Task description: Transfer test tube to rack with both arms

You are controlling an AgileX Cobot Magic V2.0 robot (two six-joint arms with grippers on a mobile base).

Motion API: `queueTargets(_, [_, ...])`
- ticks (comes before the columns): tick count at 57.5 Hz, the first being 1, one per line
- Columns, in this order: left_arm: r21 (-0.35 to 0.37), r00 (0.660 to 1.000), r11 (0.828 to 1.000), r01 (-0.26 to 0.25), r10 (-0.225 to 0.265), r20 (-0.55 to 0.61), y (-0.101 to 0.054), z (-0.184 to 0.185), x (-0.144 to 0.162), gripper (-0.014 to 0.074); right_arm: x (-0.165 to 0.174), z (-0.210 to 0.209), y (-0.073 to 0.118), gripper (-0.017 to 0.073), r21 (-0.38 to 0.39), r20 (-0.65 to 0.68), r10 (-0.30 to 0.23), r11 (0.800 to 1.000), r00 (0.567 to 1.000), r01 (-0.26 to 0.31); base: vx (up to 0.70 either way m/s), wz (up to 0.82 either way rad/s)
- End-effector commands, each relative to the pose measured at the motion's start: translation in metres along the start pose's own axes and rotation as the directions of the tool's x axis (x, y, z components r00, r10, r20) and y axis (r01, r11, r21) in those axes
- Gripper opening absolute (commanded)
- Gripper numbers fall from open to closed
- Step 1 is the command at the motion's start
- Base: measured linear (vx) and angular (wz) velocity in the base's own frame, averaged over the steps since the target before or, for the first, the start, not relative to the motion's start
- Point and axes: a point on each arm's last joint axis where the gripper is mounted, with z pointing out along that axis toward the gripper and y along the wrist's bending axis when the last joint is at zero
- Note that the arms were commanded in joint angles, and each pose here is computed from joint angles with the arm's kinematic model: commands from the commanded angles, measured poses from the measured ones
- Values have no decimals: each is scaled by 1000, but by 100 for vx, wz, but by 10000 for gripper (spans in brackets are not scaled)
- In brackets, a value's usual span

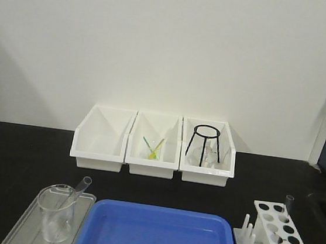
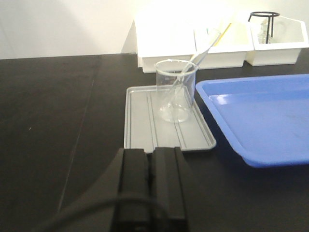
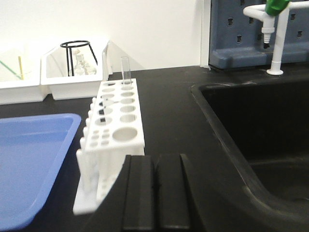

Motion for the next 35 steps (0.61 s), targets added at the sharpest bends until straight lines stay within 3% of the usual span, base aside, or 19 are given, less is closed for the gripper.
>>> queueTargets(1, [13,992,1000,10,-12,129,-1,-4,-18,-7,-2,1,0,-8,3,70,-12,1000,997,12,32,-3])
queueTargets(35, [13,992,1000,10,-12,129,-1,-4,-18,-7,-2,1,0,-8,3,70,-12,1000,997,12,16,-3])
